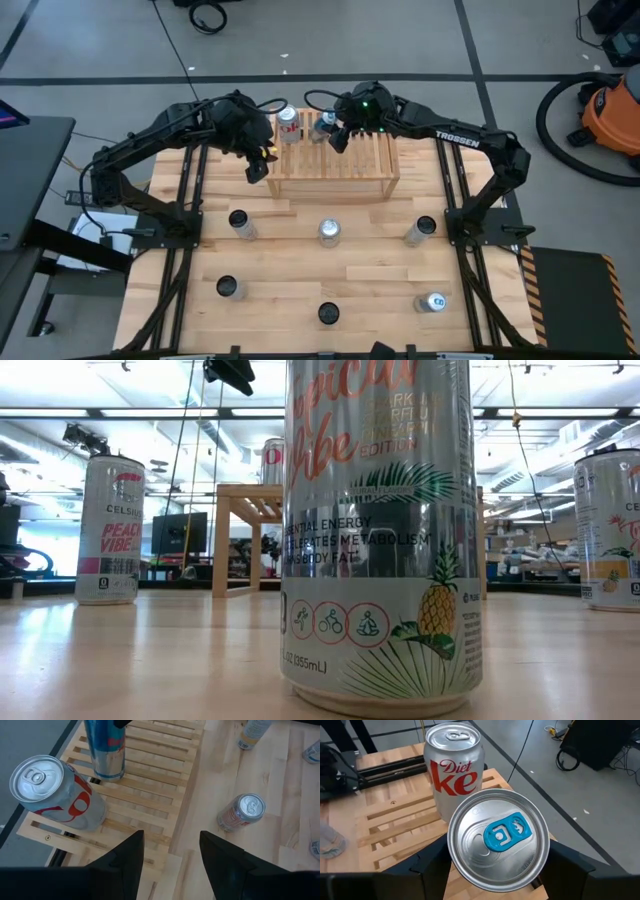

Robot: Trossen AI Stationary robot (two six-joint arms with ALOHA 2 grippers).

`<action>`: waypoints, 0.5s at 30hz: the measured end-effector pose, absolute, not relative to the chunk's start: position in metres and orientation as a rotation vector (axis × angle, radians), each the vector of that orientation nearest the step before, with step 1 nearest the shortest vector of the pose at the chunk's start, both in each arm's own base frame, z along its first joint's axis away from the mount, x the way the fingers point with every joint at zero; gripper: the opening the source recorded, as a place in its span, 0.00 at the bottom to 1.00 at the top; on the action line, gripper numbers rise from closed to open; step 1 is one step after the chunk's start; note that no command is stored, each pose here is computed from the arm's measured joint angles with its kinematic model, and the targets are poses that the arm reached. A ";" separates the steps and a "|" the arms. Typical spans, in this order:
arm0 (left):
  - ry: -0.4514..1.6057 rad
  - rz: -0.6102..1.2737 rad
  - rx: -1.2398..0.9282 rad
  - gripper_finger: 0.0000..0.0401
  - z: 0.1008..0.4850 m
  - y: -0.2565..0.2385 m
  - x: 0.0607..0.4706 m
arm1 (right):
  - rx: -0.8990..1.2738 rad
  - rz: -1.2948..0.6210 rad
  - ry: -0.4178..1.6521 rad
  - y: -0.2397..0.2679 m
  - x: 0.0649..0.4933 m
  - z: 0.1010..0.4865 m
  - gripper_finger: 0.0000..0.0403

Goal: Place canned beverage on shelf
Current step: Put the top blue soda can on the shelf

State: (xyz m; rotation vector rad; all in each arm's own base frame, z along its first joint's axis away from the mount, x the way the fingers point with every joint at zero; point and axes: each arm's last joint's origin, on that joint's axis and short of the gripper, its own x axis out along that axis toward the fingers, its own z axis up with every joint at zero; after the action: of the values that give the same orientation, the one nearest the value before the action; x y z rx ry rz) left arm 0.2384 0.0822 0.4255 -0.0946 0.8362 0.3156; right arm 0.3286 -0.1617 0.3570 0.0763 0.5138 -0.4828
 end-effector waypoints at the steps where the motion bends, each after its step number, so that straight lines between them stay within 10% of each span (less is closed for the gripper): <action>1: 0.837 0.316 -0.095 0.48 0.425 0.082 0.238 | 0.078 -0.483 0.513 -0.162 0.329 0.357 0.67; 15: 0.837 0.316 -0.095 0.48 0.425 0.082 0.238 | 0.072 -0.524 0.516 -0.165 0.327 0.357 0.69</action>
State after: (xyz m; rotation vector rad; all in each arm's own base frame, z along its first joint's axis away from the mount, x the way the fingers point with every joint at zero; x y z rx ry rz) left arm 0.2384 0.0822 0.4255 -0.0950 0.8365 0.3157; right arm 0.3269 -0.1648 0.3572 0.0717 0.5157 -0.5240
